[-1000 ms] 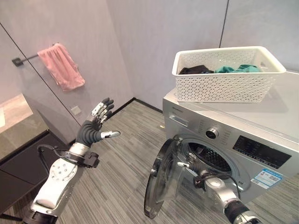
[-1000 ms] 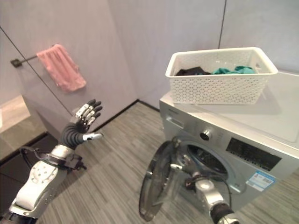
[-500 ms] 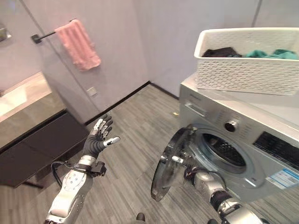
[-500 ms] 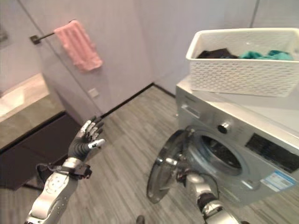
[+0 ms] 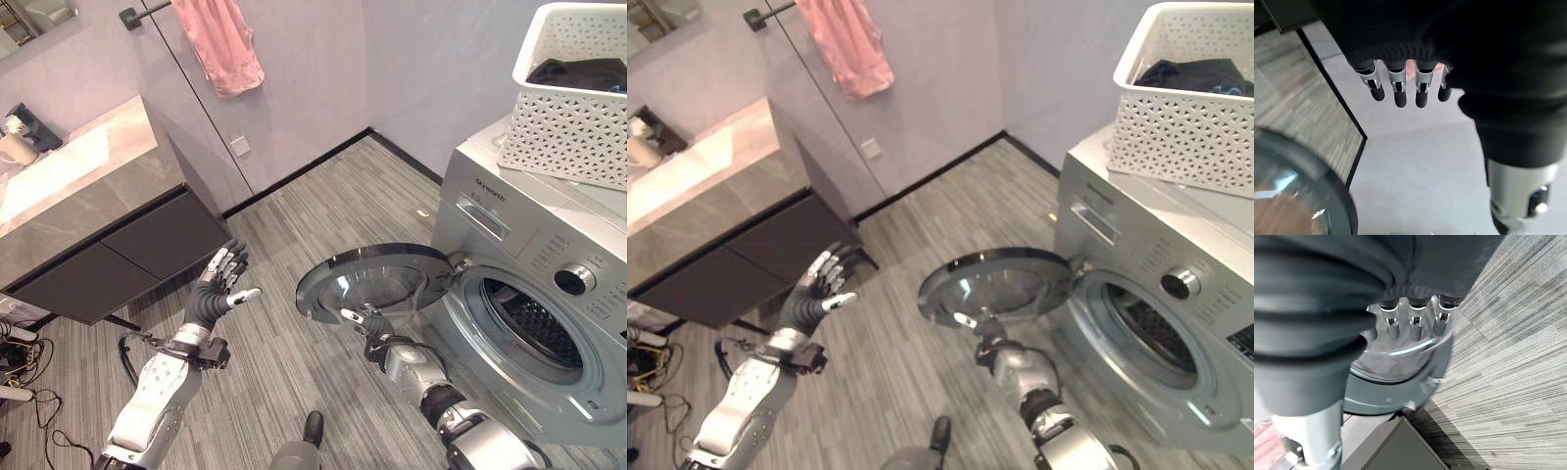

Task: Grab the laundry basket,head to the washer,open it,put in the laundry and shut it.

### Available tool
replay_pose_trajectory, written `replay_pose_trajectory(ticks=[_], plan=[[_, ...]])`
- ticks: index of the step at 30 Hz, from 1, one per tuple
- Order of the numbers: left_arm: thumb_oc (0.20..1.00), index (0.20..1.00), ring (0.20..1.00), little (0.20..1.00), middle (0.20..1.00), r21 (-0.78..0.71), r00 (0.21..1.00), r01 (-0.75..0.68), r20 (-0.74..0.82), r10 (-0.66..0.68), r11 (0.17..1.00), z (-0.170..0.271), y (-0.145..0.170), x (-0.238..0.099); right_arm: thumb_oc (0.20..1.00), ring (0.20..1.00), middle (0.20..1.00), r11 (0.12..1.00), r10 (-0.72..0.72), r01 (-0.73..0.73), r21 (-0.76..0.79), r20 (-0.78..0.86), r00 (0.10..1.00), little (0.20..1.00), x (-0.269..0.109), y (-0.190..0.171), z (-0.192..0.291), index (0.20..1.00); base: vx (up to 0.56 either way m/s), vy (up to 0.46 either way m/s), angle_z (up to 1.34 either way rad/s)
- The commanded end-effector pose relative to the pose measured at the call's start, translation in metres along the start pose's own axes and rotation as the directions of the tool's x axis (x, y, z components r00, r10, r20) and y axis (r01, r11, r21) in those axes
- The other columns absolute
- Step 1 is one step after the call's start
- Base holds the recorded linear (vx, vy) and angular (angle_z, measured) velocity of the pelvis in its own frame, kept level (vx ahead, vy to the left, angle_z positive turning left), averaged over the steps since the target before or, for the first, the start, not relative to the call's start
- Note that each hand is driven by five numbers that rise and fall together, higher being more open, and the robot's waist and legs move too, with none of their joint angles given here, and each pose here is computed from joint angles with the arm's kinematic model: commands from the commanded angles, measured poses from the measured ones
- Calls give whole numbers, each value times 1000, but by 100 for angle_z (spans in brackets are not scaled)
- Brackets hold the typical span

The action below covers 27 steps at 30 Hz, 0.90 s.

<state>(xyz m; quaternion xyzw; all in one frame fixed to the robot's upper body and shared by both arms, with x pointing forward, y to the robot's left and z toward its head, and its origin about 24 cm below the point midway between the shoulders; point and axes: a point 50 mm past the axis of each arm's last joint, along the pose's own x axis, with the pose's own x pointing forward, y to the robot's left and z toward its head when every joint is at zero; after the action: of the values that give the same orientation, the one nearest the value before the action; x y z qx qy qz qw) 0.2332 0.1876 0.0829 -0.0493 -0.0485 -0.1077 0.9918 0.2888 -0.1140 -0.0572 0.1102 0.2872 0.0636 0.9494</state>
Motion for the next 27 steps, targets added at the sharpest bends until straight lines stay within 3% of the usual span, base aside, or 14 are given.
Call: replay_pose_trajectory(ticks=[1,4,6,8,9,10,12,13,15,17,21,24,25,27], plan=[[1000,1000,1000,1000,1000,39,983,164,76,-167,986,26,-10,4,1000,1000,1000,994,90,-84,-65,95,991,1000,7,25,27,1000,-29,46,-9],[1000,1000,1000,1000,1000,117,931,360,-109,-348,926,8,-7,-9,1000,1000,1000,975,103,-106,-193,-26,994,1000,-16,-5,-26,1000,103,38,-43],[1000,1000,1000,1000,1000,46,851,490,-244,-466,871,-4,-5,-18,1000,1000,1000,969,100,-121,-216,-109,989,1000,-35,-26,-57,1000,96,19,-64],[1000,1000,1000,1000,1000,-29,714,615,-403,-573,788,-28,-9,-27,1000,1000,1000,962,46,-105,-254,-229,972,1000,-57,-53,-92,1000,89,5,-65],[1000,1000,1000,1000,1000,-30,712,618,-402,-575,786,-28,-9,-27,1000,1000,1000,962,44,-103,-253,-228,973,1000,-58,-54,-92,1000,85,-6,-68],[1000,1000,1000,1000,1000,-151,580,672,-501,-643,724,-57,-18,-30,1000,1000,1000,948,-44,-67,-312,-336,941,1000,-78,-81,-119,1000,68,-9,-62],[1000,1000,1000,1000,1000,-319,493,647,-517,-699,693,-87,-37,-28,1000,1000,1000,942,-128,-16,-335,-405,905,1000,-95,-101,-136,1000,57,-9,-54],[1000,1000,1000,1000,1000,-411,475,606,-499,-725,681,-105,-57,-22,1000,1000,1000,926,-223,54,-374,-426,877,1000,-108,-124,-140,1000,13,1,-76],[1000,1000,1000,1000,1000,-403,482,611,-493,-724,681,-114,-67,-13,1000,1000,1000,913,-292,122,-390,-412,863,1000,-118,-141,-139,1000,0,12,-60],[1000,1000,1000,1000,1000,-376,490,610,-513,-705,697,-119,-66,-9,1000,1000,1000,907,-314,146,-396,-401,861,1000,-121,-147,-136,1000,1,10,-42],[1000,1000,1000,1000,1000,-59,537,602,-709,-458,797,-153,-37,0,1000,1000,1000,905,-344,189,-381,-396,851,1000,-131,-157,-136,1000,62,12,-49],[1000,1000,1000,1000,1000,121,573,501,-788,-224,857,-173,-15,-4,1000,1000,1000,914,-334,195,-355,-389,859,1000,-131,-151,-138,1000,8,-39,-33],[1000,1000,1000,1000,1000,121,574,501,-787,-225,857,-174,-16,-4,1000,1000,1000,914,-335,195,-356,-389,858,1000,-131,-152,-138,1000,-19,-59,-12],[1000,1000,1000,1000,1000,261,557,306,-829,50,916,-185,15,-13,1000,1000,1000,928,-288,182,-324,-317,903,1000,-119,-141,-123,1000,-32,-75,-14]])
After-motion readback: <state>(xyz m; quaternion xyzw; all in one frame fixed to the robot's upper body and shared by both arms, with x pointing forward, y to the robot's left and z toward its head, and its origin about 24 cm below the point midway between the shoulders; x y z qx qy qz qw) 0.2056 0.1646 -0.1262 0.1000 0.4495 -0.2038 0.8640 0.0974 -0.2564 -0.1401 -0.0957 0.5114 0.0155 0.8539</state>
